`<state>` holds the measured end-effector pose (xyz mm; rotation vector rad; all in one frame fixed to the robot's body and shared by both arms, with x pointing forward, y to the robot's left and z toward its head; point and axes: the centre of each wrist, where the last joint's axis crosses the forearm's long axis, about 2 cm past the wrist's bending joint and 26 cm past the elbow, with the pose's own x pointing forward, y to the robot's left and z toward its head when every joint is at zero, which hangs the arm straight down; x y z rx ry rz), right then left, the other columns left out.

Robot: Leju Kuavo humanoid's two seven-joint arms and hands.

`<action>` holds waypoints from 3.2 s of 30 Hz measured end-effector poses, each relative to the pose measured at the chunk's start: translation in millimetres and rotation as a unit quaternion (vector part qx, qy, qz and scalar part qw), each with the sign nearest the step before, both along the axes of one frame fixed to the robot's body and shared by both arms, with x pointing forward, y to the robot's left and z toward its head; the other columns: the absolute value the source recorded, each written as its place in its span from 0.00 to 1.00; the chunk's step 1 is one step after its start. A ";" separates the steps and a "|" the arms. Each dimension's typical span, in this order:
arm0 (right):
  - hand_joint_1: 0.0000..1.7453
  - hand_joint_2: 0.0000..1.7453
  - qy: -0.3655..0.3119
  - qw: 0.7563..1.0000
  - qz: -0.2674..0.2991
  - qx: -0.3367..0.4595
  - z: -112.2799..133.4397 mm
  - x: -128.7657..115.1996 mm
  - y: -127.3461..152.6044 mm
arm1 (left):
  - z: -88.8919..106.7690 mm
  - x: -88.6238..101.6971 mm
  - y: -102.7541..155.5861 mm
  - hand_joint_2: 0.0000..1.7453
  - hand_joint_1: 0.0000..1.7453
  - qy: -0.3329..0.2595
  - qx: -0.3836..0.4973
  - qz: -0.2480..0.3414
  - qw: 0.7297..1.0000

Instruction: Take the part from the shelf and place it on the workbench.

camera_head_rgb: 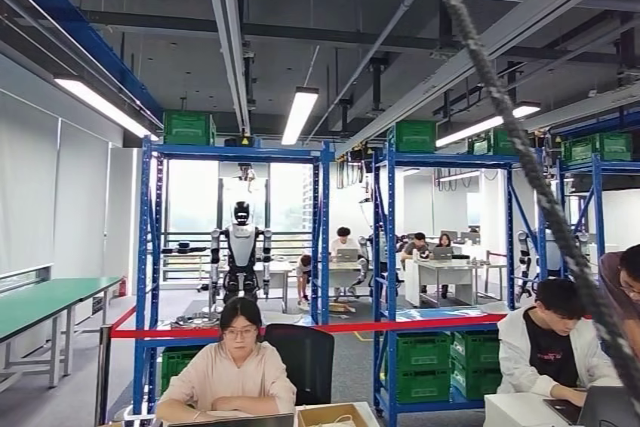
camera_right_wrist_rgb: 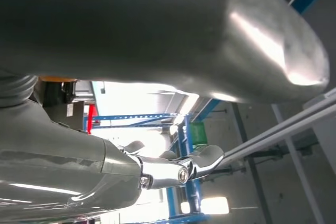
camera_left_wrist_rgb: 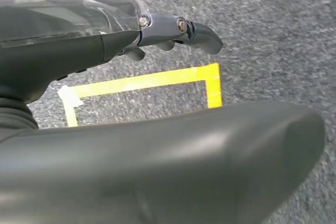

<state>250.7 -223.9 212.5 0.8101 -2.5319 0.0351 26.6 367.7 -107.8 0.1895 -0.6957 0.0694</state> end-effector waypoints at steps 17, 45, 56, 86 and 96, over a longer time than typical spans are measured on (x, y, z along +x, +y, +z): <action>0.00 0.00 0.035 0.999 0.021 -0.021 -21.9 -9.2 -11.9 | 0.3 0.5 1.3 0.00 0.00 -0.003 0.002 0.010 1.000; 0.00 0.00 0.361 0.909 -0.069 -0.197 -190.7 -88.7 -9.1 | -2.8 -11.4 -16.9 0.00 0.00 0.006 -0.008 0.046 0.999; 0.00 0.00 0.564 0.723 -0.155 -0.367 -299.0 -150.5 -35.5 | -4.4 -12.4 -34.7 0.00 0.00 0.010 -0.022 0.042 0.999; 0.00 0.00 0.824 0.354 0.014 -0.443 -324.0 -217.6 -33.0 | -3.4 3.5 -36.5 0.00 0.00 0.006 -0.027 -0.012 1.000; 0.00 0.00 0.820 0.358 0.014 -0.445 -323.9 -216.8 -32.2 | -3.5 2.1 -35.5 0.00 0.00 0.007 -0.026 -0.013 1.000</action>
